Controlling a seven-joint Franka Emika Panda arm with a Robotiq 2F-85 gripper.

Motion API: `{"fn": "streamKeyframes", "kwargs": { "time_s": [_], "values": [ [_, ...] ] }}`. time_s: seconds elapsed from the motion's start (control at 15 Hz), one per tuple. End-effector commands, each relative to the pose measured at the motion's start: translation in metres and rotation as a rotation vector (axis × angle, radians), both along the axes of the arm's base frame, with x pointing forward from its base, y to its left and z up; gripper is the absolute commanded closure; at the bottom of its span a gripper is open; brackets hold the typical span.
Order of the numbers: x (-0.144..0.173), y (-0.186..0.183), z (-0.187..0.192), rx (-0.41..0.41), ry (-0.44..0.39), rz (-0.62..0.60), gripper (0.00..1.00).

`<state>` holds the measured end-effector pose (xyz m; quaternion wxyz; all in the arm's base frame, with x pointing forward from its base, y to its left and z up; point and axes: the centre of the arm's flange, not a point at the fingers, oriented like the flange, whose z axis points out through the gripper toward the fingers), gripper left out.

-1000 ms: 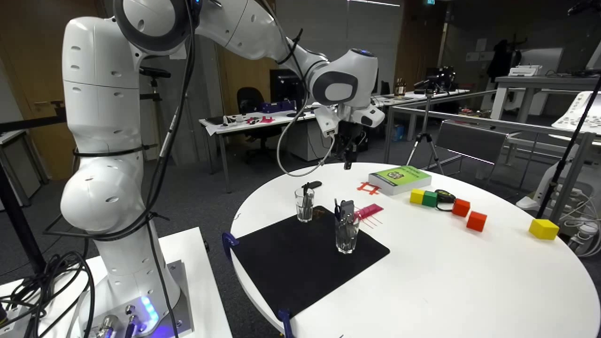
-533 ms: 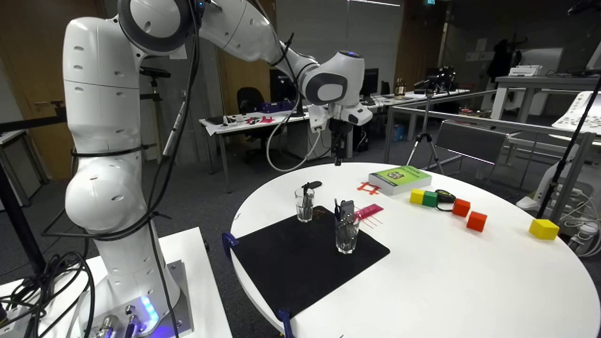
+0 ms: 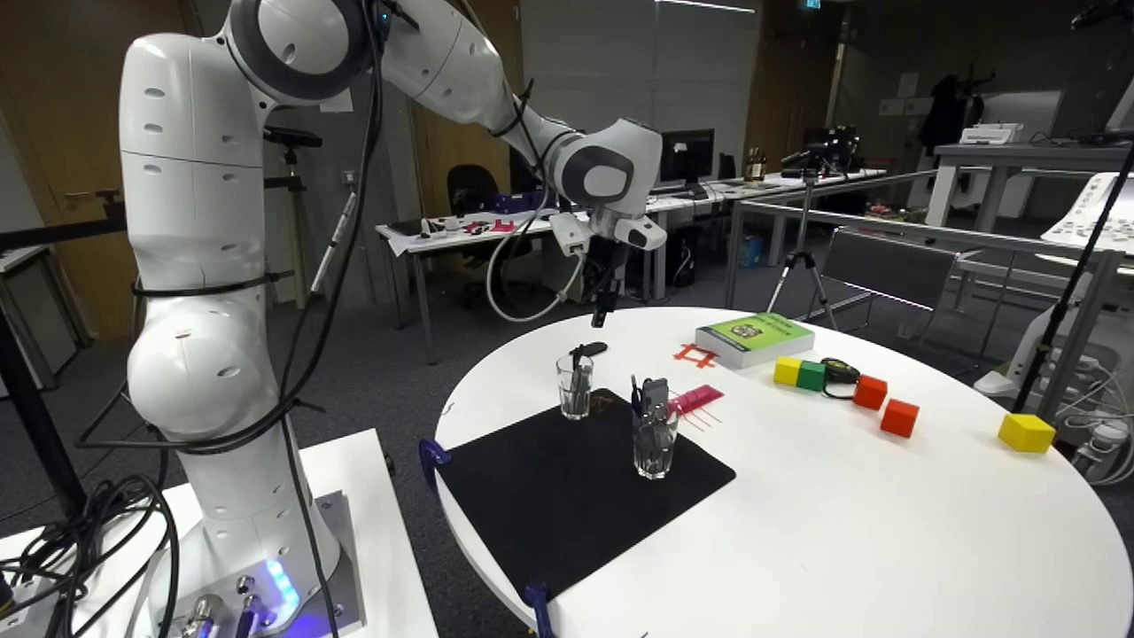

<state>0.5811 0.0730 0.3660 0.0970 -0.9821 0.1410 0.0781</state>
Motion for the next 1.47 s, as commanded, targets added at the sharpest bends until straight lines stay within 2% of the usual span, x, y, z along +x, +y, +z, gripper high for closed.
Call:
{"fn": "streamKeyframes", "kwargs": {
  "time_s": [0.0,0.13,0.6,1.07,1.4],
  "values": [
    [-0.011,0.003,-0.001,-0.037,0.037,0.105,0.00],
    [-0.007,0.004,-0.005,-0.028,0.032,0.067,0.00],
    [-0.010,-0.003,-0.007,-0.031,0.018,0.071,0.00],
    [0.003,-0.003,-0.006,-0.024,-0.123,0.152,0.00],
    [0.012,0.016,-0.018,-0.022,-0.121,0.235,0.00]
  ]
}}
